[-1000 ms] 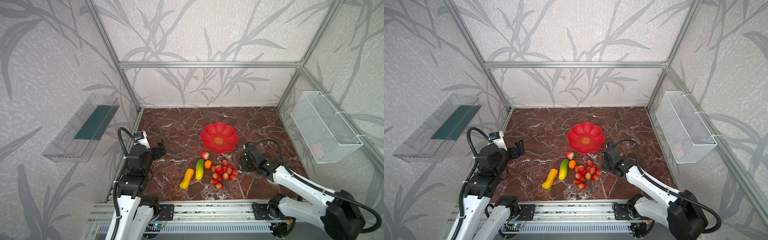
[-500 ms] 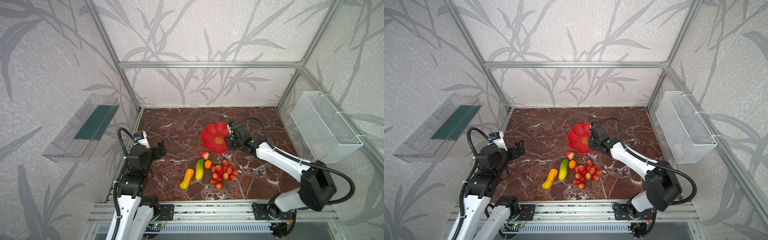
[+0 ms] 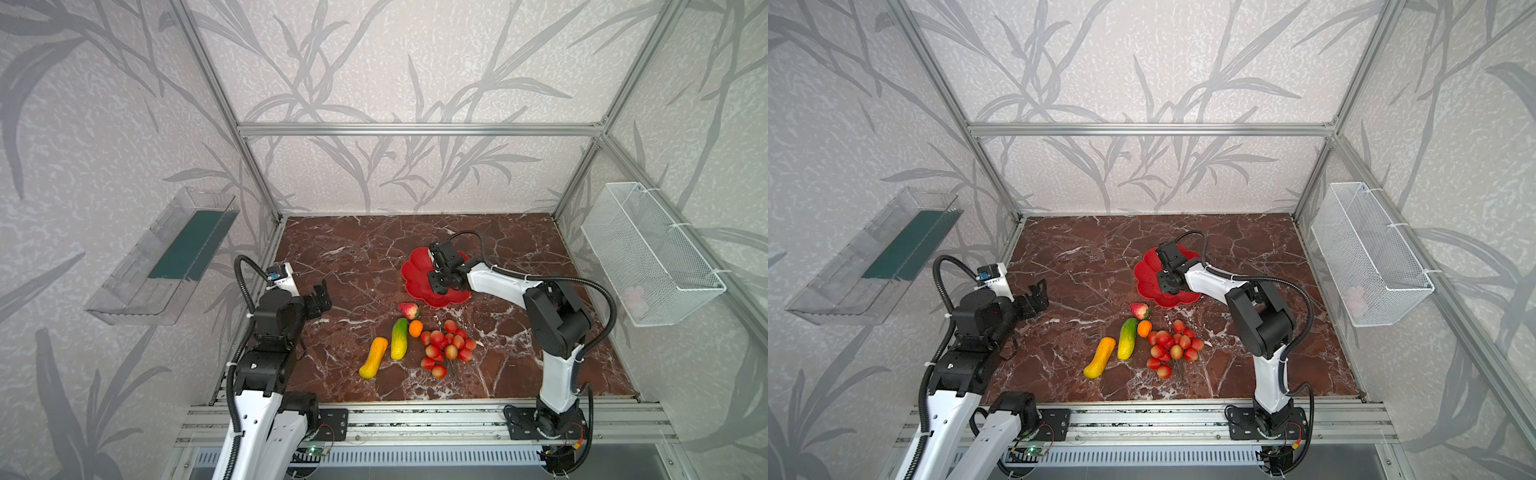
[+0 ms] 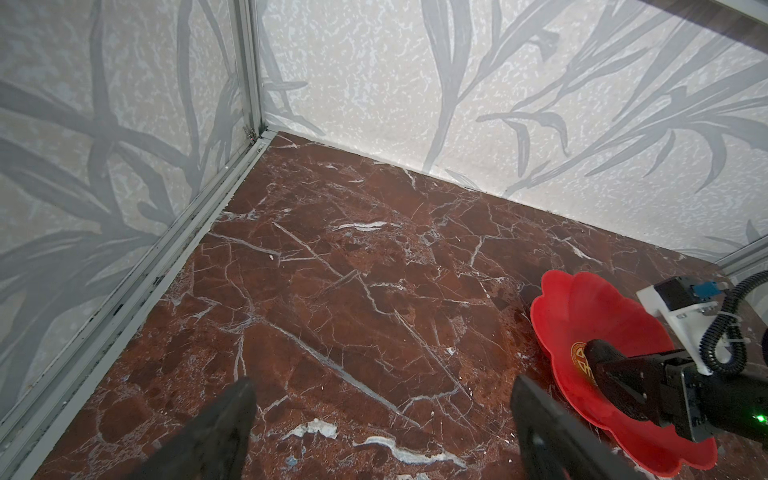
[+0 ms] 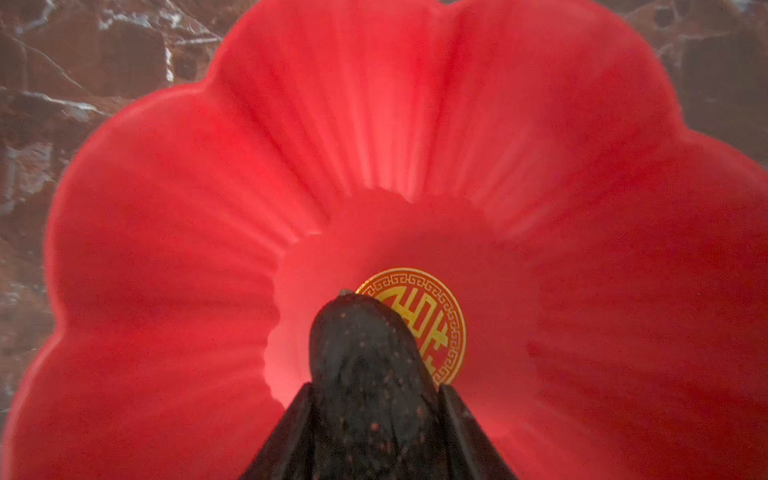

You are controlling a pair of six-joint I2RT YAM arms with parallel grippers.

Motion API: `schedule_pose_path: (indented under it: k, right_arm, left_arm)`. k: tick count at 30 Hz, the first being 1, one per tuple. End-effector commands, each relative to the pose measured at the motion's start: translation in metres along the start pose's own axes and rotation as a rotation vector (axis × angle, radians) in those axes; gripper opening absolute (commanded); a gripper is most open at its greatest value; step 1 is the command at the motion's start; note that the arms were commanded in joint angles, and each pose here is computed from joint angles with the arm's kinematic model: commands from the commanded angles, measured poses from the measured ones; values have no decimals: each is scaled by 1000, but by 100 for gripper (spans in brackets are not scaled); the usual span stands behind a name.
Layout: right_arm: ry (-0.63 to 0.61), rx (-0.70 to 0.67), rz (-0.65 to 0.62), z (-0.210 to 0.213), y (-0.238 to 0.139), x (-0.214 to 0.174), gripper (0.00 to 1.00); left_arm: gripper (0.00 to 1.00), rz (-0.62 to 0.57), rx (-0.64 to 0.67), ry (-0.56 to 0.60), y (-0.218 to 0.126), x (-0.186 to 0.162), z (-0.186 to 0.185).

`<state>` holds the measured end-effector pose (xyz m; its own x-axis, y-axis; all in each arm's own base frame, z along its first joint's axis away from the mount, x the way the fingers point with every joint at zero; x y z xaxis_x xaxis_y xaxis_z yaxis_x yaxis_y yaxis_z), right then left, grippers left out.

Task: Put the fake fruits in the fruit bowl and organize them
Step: 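Carry the avocado into the red bowl and release it with the right gripper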

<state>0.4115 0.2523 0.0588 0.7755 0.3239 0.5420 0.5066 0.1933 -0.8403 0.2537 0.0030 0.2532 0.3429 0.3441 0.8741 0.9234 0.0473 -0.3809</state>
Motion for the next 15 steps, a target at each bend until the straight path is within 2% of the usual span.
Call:
schedule_pose_path:
  k: [1,6,11,15]
  right_arm:
    - [10,7,-6,1,5,8,51]
    - [17,26,-35,3,-11,20,68]
    - [54,22,-181,-11,-77,46,79]
    - [76,28,-324,-22,-130,43,87]
  left_arm:
    - [92,16,-12,-14,-4,-3,-1]
    - [83,82,-90,-4,-2,-11,-16]
    - [76,225,-206,-72,3,-39,-40]
    - [73,300,-232,-74,4,-70,-55]
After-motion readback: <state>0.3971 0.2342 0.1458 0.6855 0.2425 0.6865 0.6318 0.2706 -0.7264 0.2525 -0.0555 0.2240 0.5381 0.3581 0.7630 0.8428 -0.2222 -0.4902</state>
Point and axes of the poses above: each gripper's point midway between its finger pads, its own y axis out along the fingers, its own z axis along the line the jaws close on, x = y × z, the point moved 1 cm from there along -y, back along the fingers, and after that the axes turned 3 degrees about -y, right-handed, at the moved point
